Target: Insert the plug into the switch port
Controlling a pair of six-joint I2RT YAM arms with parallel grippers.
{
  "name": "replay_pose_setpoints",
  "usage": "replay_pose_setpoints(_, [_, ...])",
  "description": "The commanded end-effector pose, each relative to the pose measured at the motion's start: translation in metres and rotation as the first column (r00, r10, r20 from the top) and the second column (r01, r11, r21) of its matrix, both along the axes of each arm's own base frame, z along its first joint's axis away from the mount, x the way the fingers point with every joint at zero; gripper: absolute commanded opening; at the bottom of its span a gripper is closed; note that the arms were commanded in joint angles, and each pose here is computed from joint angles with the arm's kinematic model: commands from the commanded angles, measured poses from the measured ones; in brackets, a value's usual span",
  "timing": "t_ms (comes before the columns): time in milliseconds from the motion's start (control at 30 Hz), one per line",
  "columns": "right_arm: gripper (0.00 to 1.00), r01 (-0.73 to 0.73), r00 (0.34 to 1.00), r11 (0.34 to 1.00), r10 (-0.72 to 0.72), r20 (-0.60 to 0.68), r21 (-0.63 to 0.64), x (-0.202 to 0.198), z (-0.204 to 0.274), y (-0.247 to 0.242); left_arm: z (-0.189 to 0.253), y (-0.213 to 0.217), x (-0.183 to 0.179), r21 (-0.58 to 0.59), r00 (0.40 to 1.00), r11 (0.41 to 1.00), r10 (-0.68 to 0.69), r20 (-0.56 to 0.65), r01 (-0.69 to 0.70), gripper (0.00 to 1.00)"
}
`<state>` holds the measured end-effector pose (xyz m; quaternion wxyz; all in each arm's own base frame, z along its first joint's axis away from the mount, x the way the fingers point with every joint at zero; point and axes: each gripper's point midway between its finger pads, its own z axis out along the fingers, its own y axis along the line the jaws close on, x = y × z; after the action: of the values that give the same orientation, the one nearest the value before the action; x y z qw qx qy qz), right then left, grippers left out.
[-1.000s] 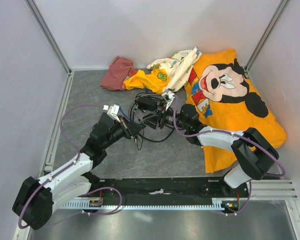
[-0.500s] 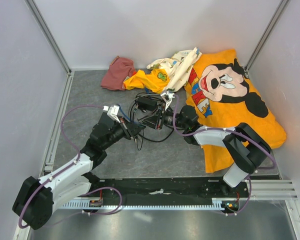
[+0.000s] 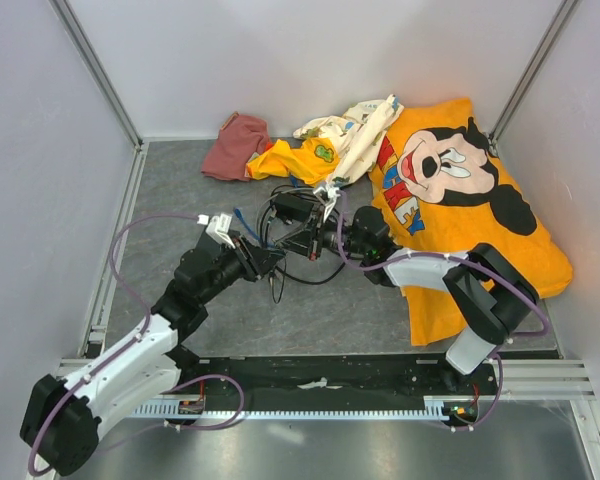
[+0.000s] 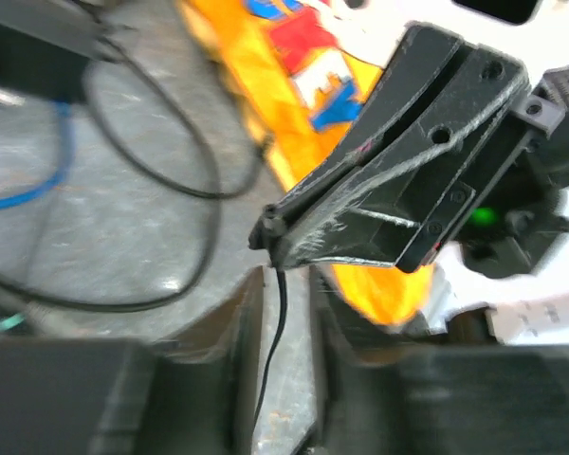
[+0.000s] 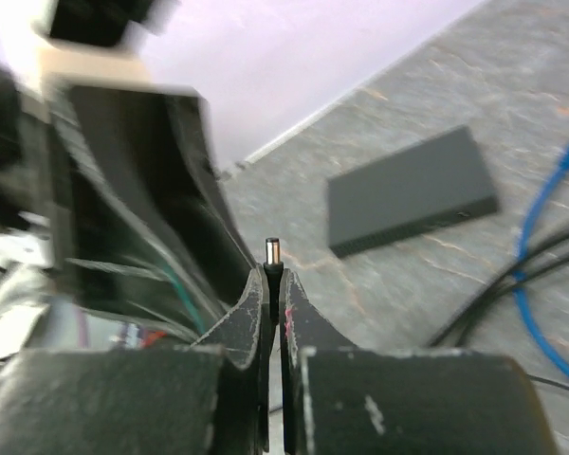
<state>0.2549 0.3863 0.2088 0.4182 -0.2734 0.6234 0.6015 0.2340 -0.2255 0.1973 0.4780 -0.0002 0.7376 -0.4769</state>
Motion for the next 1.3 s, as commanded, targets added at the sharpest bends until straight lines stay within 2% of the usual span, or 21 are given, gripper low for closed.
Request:
replay_pose_setpoints(0, [0.0, 0.079, 0.99, 0.985, -0.06, 0.128, -0.152, 0.031, -0.014, 0.007, 0.011, 0.04, 0.022, 0.208, 0.979, 0.957, 0.202, 0.021, -0.202, 0.43])
replay_pose_setpoints(33, [0.0, 0.096, 0.986, 0.973, -0.063, 0.155, -0.211, 0.036, -0.027, 0.006, 0.005, 0.058, 0.03, 0.286, 0.958, 0.916, 0.286, 0.027, -0.281, 0.5])
replay_pose_setpoints(67, [0.0, 0.107, 0.983, 0.966, -0.067, 0.169, -0.236, 0.041, -0.032, 0.006, 0.018, 0.064, 0.035, 0.309, 0.948, 0.899, 0.315, 0.041, -0.312, 0.52])
replay_pose_setpoints(200, [0.0, 0.133, 0.974, 0.926, -0.057, 0.219, -0.354, 0.067, -0.061, 0.015, 0.011, 0.097, 0.047, 0.464, 0.907, 0.805, 0.422, -0.007, -0.371, 0.63])
replay_pose_setpoints(233, [0.0, 0.128, 0.976, 0.915, -0.048, 0.21, -0.383, 0.069, -0.07, 0.015, 0.008, 0.11, 0.055, 0.508, 0.889, 0.773, 0.457, -0.029, -0.381, 0.68])
replay_pose_setpoints(400, [0.0, 0.107, 0.968, 0.875, 0.016, 0.25, -0.472, 0.084, -0.098, 0.029, -0.006, 0.149, 0.082, 0.582, 0.848, 0.727, 0.517, -0.115, -0.364, 0.82])
replay_pose_setpoints(467, [0.0, 0.119, 0.964, 0.86, 0.021, 0.267, -0.496, 0.084, -0.104, 0.035, -0.02, 0.162, 0.095, 0.603, 0.831, 0.725, 0.529, -0.175, -0.334, 0.82])
replay_pose_setpoints(533, [0.0, 0.117, 0.957, 0.855, 0.038, 0.286, -0.506, 0.084, -0.109, 0.046, -0.026, 0.171, 0.108, 0.632, 0.824, 0.706, 0.537, -0.183, -0.319, 0.83])
replay_pose_setpoints(667, [0.0, 0.129, 0.949, 0.836, 0.052, 0.312, -0.533, 0.088, -0.116, 0.068, -0.068, 0.183, 0.127, 0.697, 0.78, 0.677, 0.559, -0.281, -0.235, 0.83])
replay_pose_setpoints(900, [0.0, 0.148, 0.943, 0.803, 0.061, 0.326, -0.577, 0.097, -0.132, 0.095, -0.102, 0.212, 0.152, 0.782, 0.744, 0.604, 0.592, -0.309, -0.156, 0.82])
replay_pose_setpoints(967, [0.0, 0.146, 0.944, 0.788, 0.071, 0.323, -0.599, 0.098, -0.14, 0.095, -0.103, 0.217, 0.161, 0.779, 0.744, 0.608, 0.59, -0.313, -0.154, 0.82])
replay_pose_setpoints(1000, [0.0, 0.143, 0.944, 0.783, 0.076, 0.321, -0.605, 0.099, -0.144, 0.098, -0.111, 0.216, 0.163, 0.775, 0.745, 0.619, 0.576, -0.336, -0.129, 0.82])
replay_pose_setpoints(1033, [0.0, 0.14, 0.945, 0.776, 0.081, 0.317, -0.616, 0.098, -0.148, 0.098, -0.11, 0.209, 0.166, 0.747, 0.761, 0.655, 0.54, -0.36, -0.112, 0.82])
replay_pose_setpoints(1100, [0.0, 0.141, 0.942, 0.764, 0.093, 0.323, -0.63, 0.1, -0.155, 0.1, -0.117, 0.206, 0.167, 0.742, 0.767, 0.665, 0.518, -0.379, -0.083, 0.82])
replay_pose_setpoints(1200, [0.0, 0.149, 0.939, 0.738, 0.102, 0.328, -0.658, 0.104, -0.164, 0.1, -0.132, 0.207, 0.165, 0.748, 0.752, 0.662, 0.519, -0.405, -0.054, 0.82])
replay_pose_setpoints(1267, [0.0, 0.158, 0.941, 0.723, 0.097, 0.325, -0.672, 0.107, -0.171, 0.098, -0.139, 0.215, 0.165, 0.731, 0.733, 0.68, 0.525, -0.432, -0.055, 0.82])
